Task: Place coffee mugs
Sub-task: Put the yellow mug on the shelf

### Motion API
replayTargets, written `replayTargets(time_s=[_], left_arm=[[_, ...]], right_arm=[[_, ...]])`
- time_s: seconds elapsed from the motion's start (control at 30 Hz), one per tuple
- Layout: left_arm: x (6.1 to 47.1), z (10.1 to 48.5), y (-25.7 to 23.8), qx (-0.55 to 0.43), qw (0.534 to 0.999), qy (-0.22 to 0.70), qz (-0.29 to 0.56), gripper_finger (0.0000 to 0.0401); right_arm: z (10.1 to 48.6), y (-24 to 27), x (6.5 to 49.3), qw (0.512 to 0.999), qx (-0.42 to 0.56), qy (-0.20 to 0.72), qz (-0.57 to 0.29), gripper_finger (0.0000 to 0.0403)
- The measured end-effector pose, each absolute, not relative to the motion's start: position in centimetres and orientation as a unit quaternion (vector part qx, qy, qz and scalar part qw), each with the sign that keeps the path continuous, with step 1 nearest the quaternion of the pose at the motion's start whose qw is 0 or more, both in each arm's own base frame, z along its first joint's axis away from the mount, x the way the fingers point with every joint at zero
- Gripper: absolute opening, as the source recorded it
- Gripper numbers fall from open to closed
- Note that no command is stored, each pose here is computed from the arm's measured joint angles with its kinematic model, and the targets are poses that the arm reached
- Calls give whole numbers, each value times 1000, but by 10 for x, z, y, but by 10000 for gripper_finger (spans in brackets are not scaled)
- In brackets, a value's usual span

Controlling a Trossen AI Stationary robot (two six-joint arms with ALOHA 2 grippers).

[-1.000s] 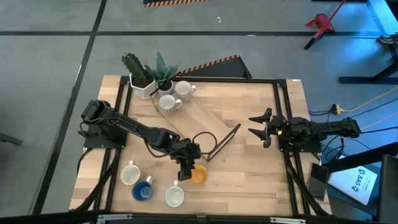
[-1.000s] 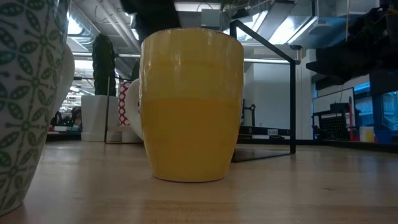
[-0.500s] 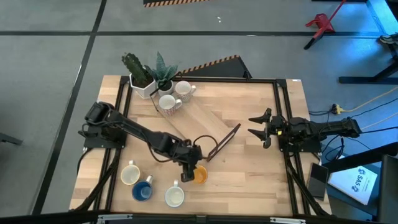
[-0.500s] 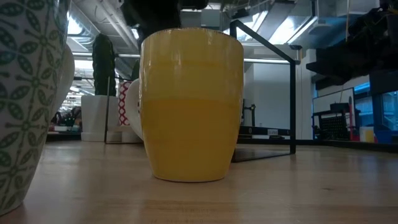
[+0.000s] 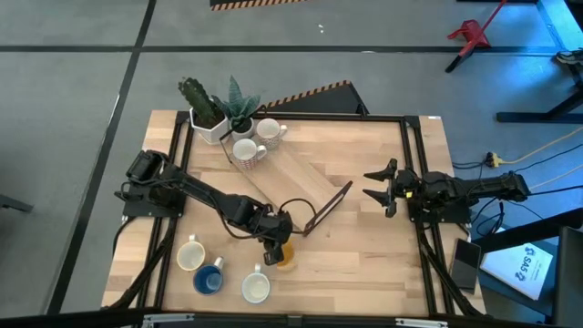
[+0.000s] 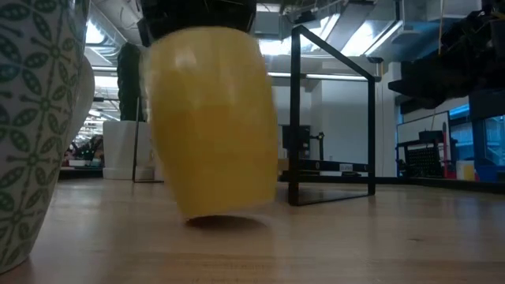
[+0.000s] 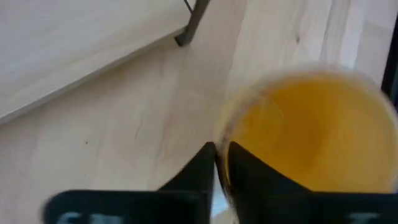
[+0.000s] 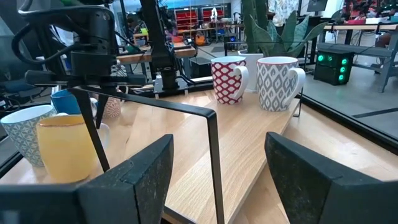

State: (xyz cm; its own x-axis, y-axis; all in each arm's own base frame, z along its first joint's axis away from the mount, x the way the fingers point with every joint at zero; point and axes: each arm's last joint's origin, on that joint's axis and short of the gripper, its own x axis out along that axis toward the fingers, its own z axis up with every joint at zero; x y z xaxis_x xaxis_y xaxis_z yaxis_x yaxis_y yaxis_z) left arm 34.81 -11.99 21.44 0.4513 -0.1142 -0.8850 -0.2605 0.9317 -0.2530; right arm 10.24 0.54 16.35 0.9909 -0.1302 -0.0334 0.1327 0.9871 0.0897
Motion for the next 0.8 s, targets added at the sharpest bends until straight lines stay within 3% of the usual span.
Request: replayTargets(time_s=[0.27,0.8], left_arm=[[350,216,-109,-203,828,518,67,8],[306,282,-51,-269,809,501,147,8]], right_arm=[[164,5,102,997,46,14,-66,241],[164,5,102,996,46,13,-69,241]])
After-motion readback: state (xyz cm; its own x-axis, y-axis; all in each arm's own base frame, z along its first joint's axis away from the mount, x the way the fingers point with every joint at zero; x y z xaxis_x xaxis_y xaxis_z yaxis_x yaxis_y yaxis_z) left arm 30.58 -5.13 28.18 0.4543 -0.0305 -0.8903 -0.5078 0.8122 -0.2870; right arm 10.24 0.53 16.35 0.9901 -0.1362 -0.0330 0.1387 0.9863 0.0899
